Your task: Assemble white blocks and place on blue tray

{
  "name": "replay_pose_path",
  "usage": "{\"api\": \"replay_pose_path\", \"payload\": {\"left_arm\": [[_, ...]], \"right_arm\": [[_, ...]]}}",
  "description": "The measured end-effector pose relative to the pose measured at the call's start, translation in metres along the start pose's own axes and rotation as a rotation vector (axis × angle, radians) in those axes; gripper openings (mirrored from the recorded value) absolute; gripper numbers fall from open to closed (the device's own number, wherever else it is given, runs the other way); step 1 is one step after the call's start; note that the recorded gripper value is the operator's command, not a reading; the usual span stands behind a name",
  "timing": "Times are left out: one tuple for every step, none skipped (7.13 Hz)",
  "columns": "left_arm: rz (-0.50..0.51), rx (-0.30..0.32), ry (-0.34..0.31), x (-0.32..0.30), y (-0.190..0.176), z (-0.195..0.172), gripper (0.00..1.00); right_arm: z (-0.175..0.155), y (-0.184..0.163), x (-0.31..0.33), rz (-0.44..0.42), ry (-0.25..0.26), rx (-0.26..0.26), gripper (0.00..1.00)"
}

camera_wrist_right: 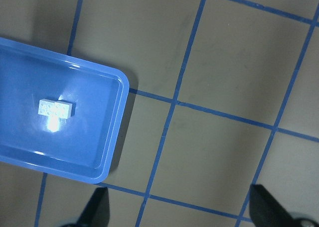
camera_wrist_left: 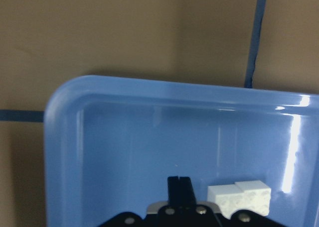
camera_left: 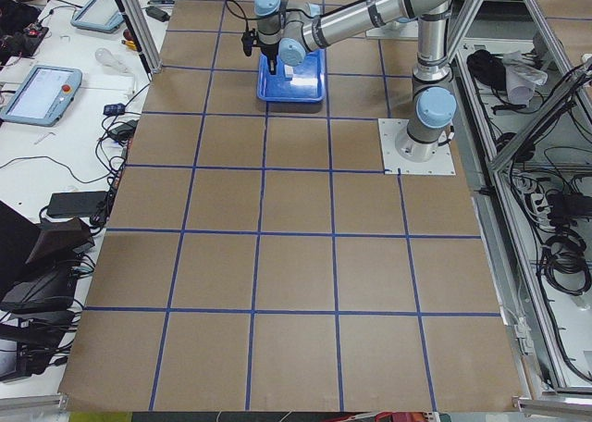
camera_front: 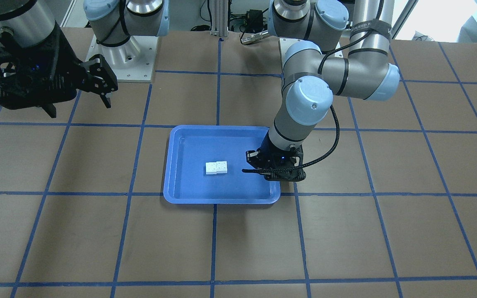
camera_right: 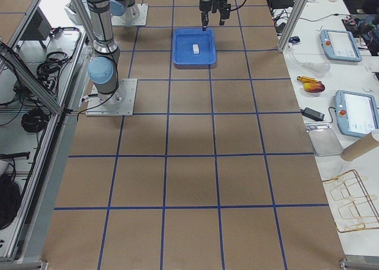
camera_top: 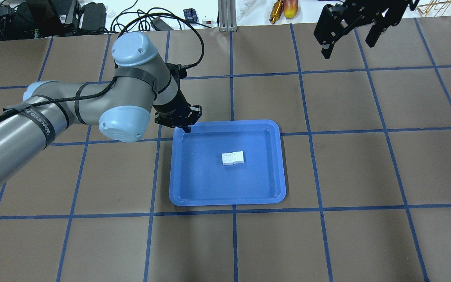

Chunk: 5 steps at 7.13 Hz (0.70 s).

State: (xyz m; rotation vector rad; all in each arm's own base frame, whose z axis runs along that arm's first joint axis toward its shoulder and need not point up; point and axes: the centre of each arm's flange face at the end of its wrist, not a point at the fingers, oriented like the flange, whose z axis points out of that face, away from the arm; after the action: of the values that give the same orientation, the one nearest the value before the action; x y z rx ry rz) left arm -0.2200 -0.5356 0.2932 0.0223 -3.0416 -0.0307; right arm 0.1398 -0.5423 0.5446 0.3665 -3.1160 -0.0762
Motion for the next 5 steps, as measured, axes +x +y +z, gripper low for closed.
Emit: {"api": "replay_pose_path", "payload": {"left_arm": [[0.053,-0.009,-0.055,-0.011,-0.005,-0.045,0.74],[0.088,0.003,-0.074,-0.03,-0.013,-0.096,1.0],[0.102,0.035,-0.078,-0.058,-0.019,-0.146,1.0],[0.093,0.054,-0.079,-0.078,-0.013,-0.184,1.0],[0.09,0.075,-0.084,-0.086,-0.002,-0.209,1.0]], "right_arm": [[0.003,0.01,-0.001,0.027,-0.005,-0.008,1.0],[0.006,0.016,-0.003,0.052,-0.007,-0.009,1.0],[0.008,0.019,-0.005,0.075,-0.008,-0.006,1.0],[0.008,0.02,-0.006,0.091,-0.009,0.0,1.0],[0.007,0.018,-0.006,0.098,-0.009,0.017,1.0]]}}
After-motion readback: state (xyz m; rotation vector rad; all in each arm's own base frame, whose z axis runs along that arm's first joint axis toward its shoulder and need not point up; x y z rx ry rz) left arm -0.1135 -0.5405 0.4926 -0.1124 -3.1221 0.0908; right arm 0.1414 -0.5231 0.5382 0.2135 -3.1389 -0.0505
